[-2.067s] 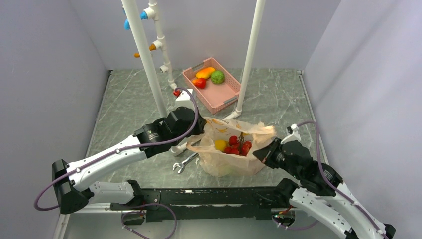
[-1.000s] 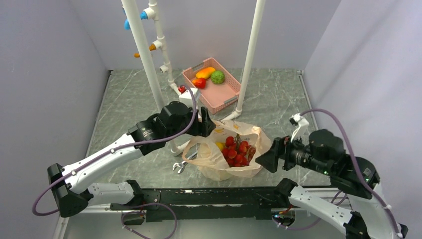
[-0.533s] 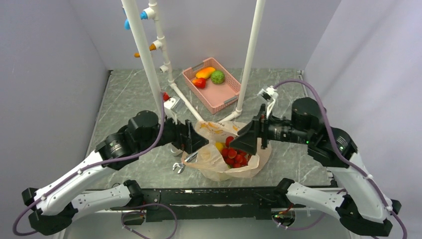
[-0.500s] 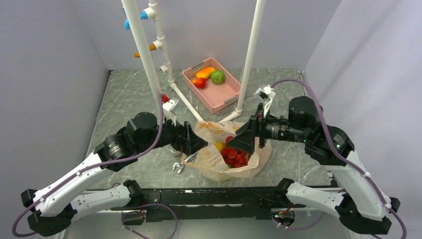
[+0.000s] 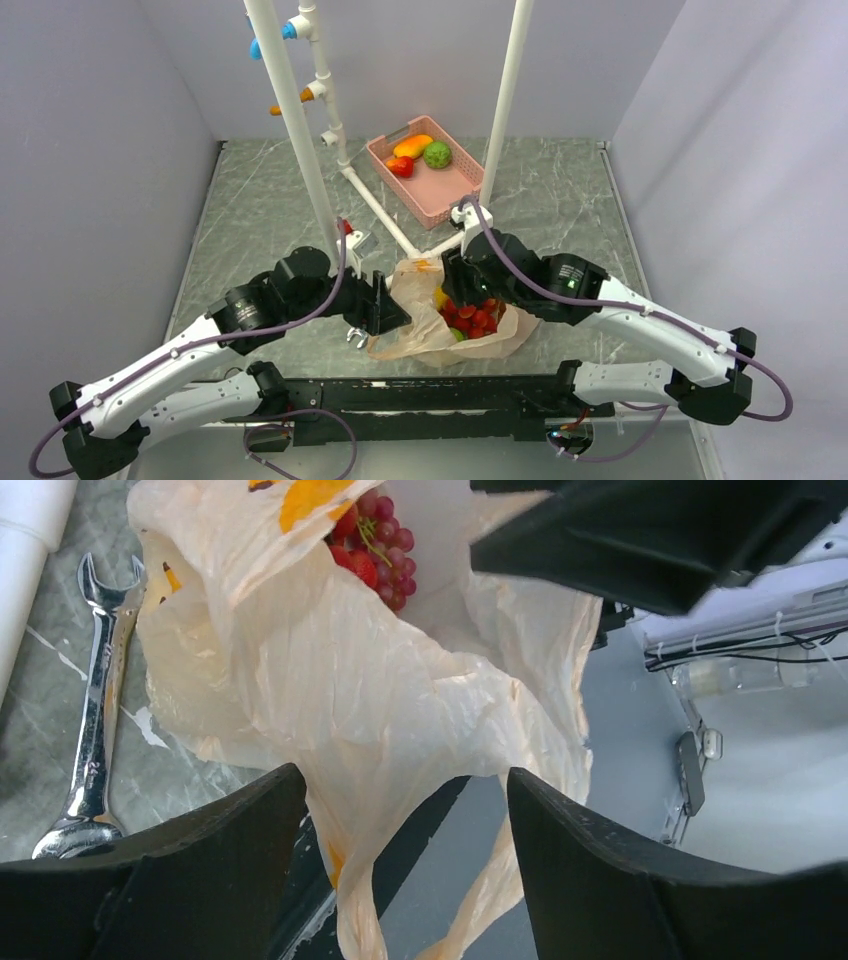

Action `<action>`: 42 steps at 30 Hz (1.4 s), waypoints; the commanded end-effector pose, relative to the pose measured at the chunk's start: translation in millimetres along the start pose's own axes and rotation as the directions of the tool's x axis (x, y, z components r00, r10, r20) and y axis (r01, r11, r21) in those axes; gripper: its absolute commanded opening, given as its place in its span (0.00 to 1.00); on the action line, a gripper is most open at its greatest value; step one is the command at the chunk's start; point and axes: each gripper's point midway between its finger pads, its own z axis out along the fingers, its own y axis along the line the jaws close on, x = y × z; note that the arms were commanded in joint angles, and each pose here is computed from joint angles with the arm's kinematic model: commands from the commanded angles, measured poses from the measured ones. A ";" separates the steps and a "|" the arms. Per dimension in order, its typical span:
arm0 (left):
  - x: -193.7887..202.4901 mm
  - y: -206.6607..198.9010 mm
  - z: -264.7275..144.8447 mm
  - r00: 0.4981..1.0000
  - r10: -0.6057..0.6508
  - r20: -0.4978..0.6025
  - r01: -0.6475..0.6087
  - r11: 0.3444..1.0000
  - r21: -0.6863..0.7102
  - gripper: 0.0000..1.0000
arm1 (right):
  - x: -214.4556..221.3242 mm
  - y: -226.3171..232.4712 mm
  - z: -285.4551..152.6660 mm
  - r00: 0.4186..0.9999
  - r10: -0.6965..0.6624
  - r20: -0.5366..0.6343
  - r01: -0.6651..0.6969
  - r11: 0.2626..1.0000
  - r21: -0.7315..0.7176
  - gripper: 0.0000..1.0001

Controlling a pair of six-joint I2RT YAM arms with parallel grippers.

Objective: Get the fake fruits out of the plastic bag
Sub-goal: Adjust the plastic bag at the center of the board.

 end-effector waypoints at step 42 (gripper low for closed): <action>81.4 31.2 49.9 0.988 -0.092 -0.125 0.085 0.994 -0.065 0.00 | 161.5 -174.6 -35.5 0.498 0.696 0.518 -0.867 0.408 0.286 0.36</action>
